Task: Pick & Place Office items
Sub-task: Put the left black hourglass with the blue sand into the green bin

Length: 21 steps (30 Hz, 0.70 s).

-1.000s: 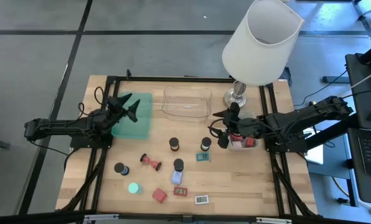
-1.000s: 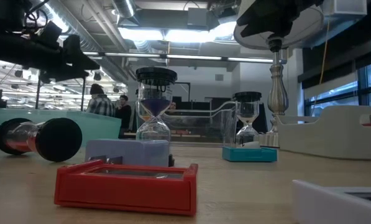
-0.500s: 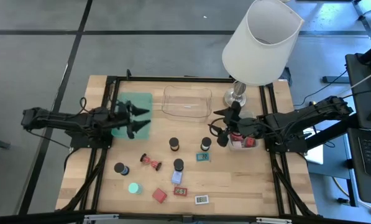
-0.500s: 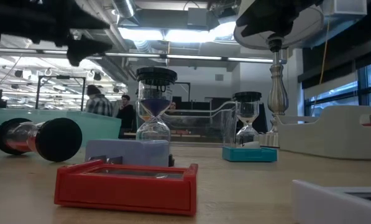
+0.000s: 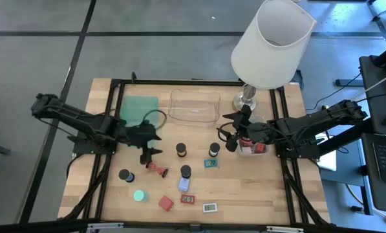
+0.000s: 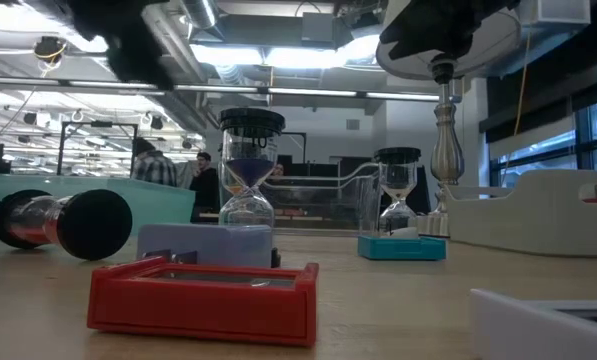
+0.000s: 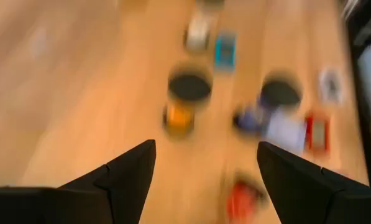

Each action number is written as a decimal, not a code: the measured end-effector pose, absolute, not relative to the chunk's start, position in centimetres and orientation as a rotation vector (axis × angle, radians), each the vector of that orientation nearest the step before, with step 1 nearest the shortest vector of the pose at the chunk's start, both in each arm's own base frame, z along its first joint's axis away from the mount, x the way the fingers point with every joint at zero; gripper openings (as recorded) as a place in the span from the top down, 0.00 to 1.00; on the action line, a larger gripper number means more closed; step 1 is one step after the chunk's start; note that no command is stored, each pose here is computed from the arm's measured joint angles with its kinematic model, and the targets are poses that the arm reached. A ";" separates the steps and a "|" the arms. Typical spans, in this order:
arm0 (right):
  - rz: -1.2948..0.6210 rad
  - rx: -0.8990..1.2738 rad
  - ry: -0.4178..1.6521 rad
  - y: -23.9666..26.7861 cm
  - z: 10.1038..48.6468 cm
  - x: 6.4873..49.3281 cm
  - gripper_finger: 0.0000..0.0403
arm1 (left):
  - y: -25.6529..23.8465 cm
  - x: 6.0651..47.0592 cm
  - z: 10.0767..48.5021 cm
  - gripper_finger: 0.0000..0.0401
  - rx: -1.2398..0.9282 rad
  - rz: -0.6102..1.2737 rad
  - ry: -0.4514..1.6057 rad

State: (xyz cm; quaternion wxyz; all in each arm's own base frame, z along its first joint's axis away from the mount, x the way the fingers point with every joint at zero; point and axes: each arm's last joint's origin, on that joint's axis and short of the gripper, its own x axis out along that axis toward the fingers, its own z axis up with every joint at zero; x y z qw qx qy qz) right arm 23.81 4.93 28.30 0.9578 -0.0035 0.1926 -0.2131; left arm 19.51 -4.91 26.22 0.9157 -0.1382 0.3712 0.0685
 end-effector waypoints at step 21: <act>-0.418 -0.042 0.404 4.9 28.3 23.8 0.29 | -11.7 17.0 25.7 0.31 -0.844 0.585 1.471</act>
